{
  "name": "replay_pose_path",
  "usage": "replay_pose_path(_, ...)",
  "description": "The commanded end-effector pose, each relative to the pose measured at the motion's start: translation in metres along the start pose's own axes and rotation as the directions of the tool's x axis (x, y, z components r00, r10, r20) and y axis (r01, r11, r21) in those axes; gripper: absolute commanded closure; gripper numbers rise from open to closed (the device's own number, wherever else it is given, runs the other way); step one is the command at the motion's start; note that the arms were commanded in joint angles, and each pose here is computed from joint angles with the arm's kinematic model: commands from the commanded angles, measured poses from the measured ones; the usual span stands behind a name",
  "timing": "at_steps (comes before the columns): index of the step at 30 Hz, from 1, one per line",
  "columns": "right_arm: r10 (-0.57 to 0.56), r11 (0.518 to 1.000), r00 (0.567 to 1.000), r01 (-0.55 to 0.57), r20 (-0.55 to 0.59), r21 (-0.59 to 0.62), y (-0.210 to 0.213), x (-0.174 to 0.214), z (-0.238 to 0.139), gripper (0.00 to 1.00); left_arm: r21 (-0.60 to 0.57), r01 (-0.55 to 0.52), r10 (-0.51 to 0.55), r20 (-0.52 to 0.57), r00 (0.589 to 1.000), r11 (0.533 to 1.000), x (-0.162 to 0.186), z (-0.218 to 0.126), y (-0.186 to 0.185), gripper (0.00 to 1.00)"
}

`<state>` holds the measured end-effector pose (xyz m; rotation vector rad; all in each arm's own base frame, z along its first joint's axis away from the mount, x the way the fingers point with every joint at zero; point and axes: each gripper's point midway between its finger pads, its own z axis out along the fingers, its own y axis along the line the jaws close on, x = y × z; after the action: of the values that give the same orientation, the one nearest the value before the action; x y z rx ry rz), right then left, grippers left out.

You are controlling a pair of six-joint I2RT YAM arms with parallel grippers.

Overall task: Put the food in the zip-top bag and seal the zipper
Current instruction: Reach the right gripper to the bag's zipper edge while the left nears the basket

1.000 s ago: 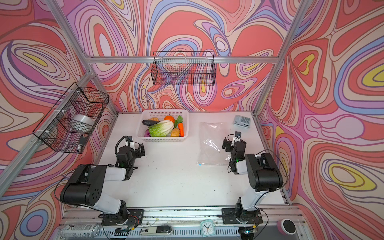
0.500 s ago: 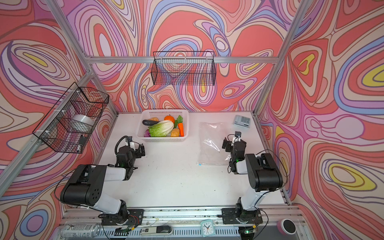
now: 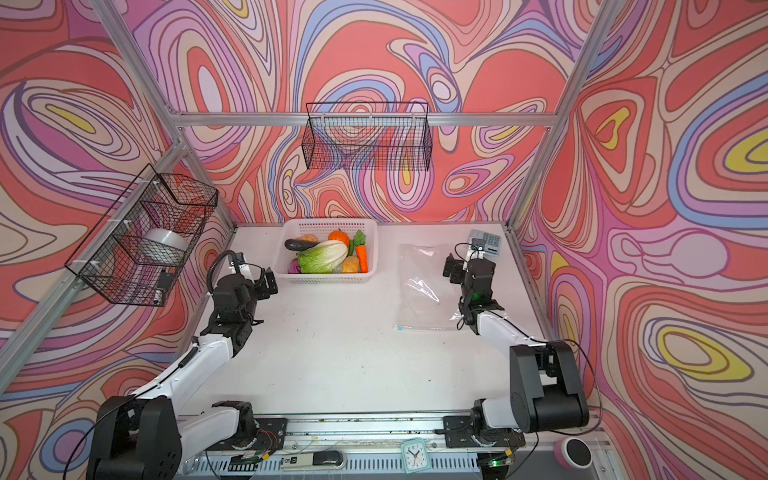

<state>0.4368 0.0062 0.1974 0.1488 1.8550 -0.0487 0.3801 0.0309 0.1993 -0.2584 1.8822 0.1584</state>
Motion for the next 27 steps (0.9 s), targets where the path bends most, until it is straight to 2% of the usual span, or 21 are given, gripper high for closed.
replay_pose_path(1, -0.049, 0.999, 0.967, 0.051, -0.249, 0.001, 0.016, 0.038, -0.015, 0.02, -0.046, 0.105, -0.113, -0.219, 0.969, 0.993, 0.021, -0.004, 0.002, 0.00)
replay_pose_path(4, -0.083, 0.997, 0.923, 0.075, -0.376, -0.034, 0.036, 0.051, -0.031, 0.04, -0.068, 0.241, -0.250, -0.320, 0.914, 0.968, 0.014, -0.003, -0.009, 0.00)
replay_pose_path(6, -0.116, 0.993, 0.876, 0.086, -0.468, -0.085, 0.052, 0.065, -0.044, 0.07, -0.032, 0.280, -0.269, -0.398, 0.877, 0.959, 0.015, -0.006, -0.022, 0.00)
replay_pose_path(9, -0.217, 0.975, 0.777, 0.138, -0.591, -0.177, 0.076, 0.091, -0.073, 0.09, 0.124, 0.325, -0.241, -0.444, 0.863, 0.937, 0.007, -0.013, -0.055, 0.00)
replay_pose_path(13, -0.361, 0.932, 0.601, 0.205, -0.713, -0.299, 0.101, 0.122, -0.117, 0.15, 0.271, 0.364, -0.235, -0.411, 0.881, 0.891, -0.009, -0.031, -0.102, 0.00)
replay_pose_path(17, -0.481, 0.877, 0.446, 0.262, -0.755, -0.403, 0.114, 0.145, -0.151, 0.20, 0.343, 0.405, -0.249, -0.416, 0.874, 0.848, -0.011, -0.047, -0.146, 0.00)
replay_pose_path(19, -0.519, 0.853, 0.376, 0.280, -0.767, -0.440, 0.112, 0.159, -0.158, 0.26, 0.369, 0.430, -0.263, -0.423, 0.867, 0.824, -0.012, -0.051, -0.163, 0.00)
replay_pose_path(23, -0.542, 0.823, 0.308, 0.383, -0.782, -0.420, 0.098, 0.173, -0.147, 0.27, 0.404, 0.467, -0.284, -0.435, 0.854, 0.786, -0.016, -0.054, -0.177, 0.00)
replay_pose_path(27, -0.597, 0.757, 0.225, 0.477, -0.770, -0.447, 0.087, 0.194, -0.132, 0.26, 0.410, 0.455, -0.274, -0.427, 0.862, 0.790, -0.020, -0.059, -0.174, 0.00)
